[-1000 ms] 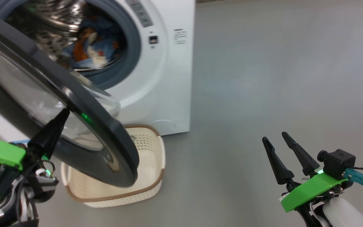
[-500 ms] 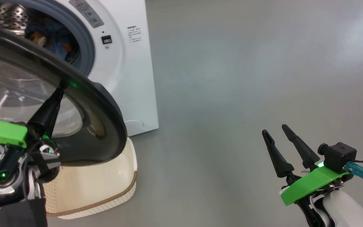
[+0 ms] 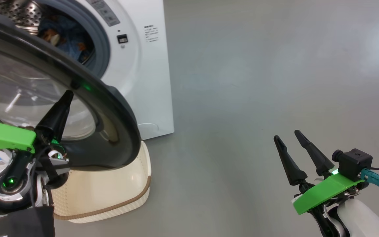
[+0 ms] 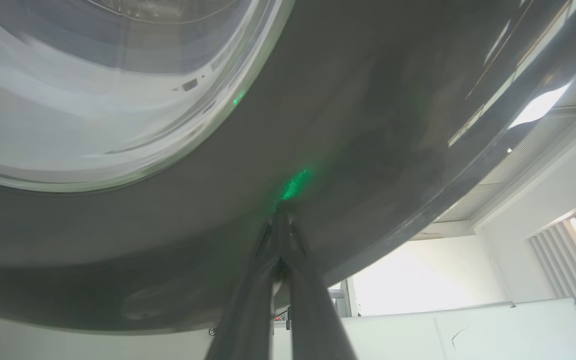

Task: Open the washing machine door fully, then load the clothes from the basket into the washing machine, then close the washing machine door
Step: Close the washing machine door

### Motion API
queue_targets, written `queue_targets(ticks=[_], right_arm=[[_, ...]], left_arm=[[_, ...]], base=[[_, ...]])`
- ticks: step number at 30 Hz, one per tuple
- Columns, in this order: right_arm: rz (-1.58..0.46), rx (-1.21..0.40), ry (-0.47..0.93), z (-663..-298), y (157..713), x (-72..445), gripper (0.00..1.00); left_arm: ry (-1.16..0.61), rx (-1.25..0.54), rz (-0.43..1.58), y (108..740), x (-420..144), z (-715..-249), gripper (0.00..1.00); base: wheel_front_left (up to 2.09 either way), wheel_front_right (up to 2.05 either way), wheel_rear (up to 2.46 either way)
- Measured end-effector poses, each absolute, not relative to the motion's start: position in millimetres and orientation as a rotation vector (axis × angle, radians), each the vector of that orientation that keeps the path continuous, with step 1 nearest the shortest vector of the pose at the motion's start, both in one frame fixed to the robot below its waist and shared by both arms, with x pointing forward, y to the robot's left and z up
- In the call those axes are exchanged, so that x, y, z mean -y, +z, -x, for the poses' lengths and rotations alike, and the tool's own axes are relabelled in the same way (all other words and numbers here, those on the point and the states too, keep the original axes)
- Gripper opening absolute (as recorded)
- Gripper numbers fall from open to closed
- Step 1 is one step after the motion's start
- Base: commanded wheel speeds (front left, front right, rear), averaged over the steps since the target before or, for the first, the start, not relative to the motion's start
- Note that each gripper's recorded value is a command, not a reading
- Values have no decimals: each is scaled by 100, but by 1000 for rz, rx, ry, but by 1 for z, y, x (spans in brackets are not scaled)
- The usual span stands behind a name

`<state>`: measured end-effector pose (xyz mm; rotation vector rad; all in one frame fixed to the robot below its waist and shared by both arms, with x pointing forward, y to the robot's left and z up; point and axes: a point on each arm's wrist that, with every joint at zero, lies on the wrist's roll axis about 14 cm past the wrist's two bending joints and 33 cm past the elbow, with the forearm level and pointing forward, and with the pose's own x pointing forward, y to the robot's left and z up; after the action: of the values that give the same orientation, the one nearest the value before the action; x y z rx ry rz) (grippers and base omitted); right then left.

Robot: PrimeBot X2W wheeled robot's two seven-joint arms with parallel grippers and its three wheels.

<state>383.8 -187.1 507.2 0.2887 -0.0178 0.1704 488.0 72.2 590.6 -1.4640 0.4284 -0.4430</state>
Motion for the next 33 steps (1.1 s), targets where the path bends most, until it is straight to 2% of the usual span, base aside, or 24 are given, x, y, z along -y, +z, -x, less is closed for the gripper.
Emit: queue_targets(ticks=[8,10,11,13,14,15,33], right_arm=[[-292,21,216,-390,510,172,100],[-292,22,224,-392,511,169,100],[-292,23,228,-392,511,168,100],[-293,24,233,-393,512,167,100],[-293,25,234,-393,512,166,100],[-292,25,236,-393,512,166,100],[-285,24,232,-397,512,169,100]], left_arm=[[-428,-339,1368,600,-92,-483,0],[-428,-304,1323,605,-96,-482,23],[-424,-288,1306,607,-100,-481,29],[-399,-261,1238,607,-108,-480,53],[-388,-245,1206,607,-112,-479,91],[-371,-232,1172,604,-117,-477,100],[-160,-18,725,547,-160,-440,100]], base=[[0,0,0],[0,0,0],[0,0,0],[0,0,0],[0,0,0],[0,0,0],[0,0,0]])
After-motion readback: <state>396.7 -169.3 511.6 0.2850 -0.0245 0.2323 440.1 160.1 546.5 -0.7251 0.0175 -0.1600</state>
